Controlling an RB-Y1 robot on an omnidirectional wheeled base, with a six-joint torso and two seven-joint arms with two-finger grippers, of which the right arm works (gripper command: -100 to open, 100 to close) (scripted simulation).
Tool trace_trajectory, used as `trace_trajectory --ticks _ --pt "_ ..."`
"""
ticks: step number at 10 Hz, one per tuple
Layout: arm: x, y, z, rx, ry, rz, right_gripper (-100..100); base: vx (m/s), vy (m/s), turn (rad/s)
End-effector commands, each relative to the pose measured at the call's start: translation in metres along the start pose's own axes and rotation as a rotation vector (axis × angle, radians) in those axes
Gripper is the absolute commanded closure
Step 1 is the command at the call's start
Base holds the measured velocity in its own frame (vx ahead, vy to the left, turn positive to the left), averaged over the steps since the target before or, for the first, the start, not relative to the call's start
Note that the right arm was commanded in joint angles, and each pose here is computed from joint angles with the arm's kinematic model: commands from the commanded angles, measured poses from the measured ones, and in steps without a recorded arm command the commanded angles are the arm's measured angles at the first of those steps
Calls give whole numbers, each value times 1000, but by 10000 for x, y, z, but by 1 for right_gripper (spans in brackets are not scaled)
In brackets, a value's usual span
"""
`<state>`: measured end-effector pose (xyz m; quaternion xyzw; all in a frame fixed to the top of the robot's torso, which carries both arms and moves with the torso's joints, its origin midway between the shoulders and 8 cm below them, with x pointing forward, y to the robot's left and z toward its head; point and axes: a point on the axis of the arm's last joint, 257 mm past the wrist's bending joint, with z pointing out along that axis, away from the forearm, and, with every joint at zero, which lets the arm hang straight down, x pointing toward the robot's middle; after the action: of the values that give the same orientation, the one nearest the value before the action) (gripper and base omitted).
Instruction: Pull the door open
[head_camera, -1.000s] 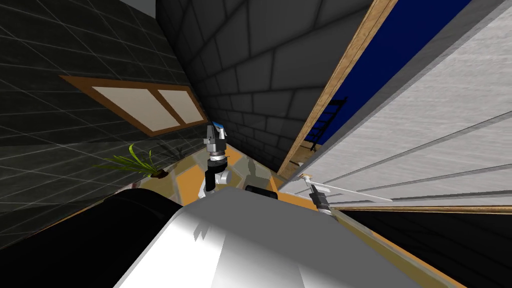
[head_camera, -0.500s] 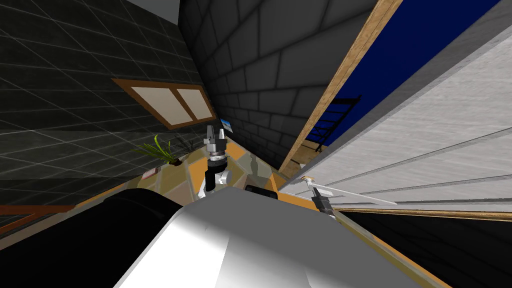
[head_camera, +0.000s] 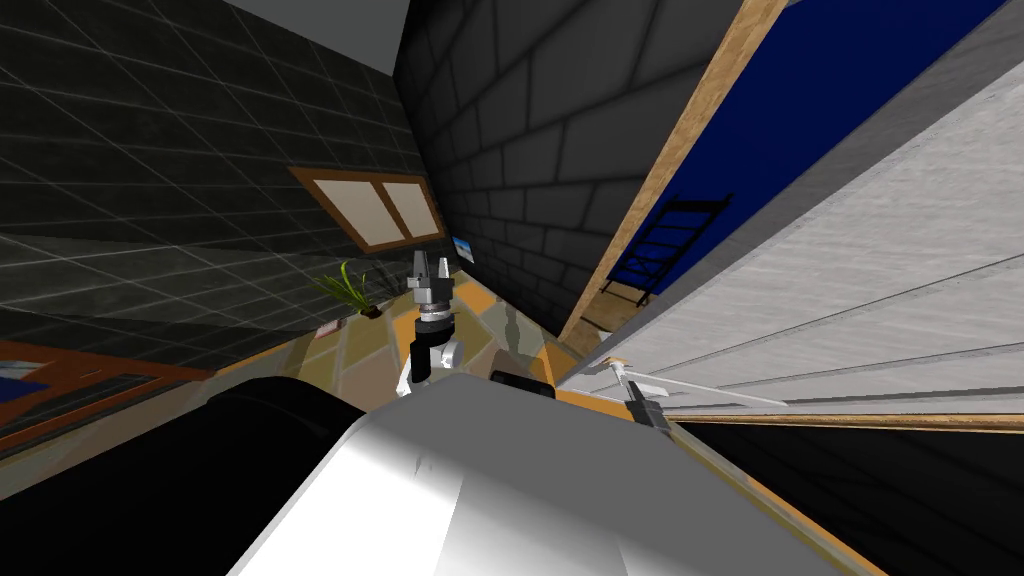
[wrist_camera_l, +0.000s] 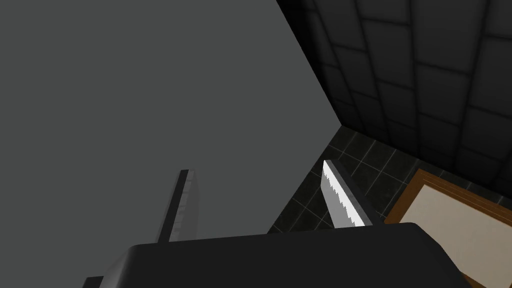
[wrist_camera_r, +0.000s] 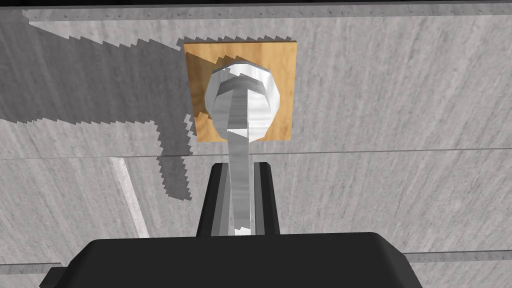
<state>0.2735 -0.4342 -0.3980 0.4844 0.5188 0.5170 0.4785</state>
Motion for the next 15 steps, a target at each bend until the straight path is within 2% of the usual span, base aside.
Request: trace_trajectory --ticks 1,8,10,15 --pt "-9 14 -13 -3 4 0 100 -271 -65 228" --pt "-63 52 -83 -7 13 -4 100 -231 -75 168" --pt "-22 24 -83 -3 19 0 100 -122 -42 116" --pt "-48 38 -95 -5 20 -2 100 -196 -65 157"
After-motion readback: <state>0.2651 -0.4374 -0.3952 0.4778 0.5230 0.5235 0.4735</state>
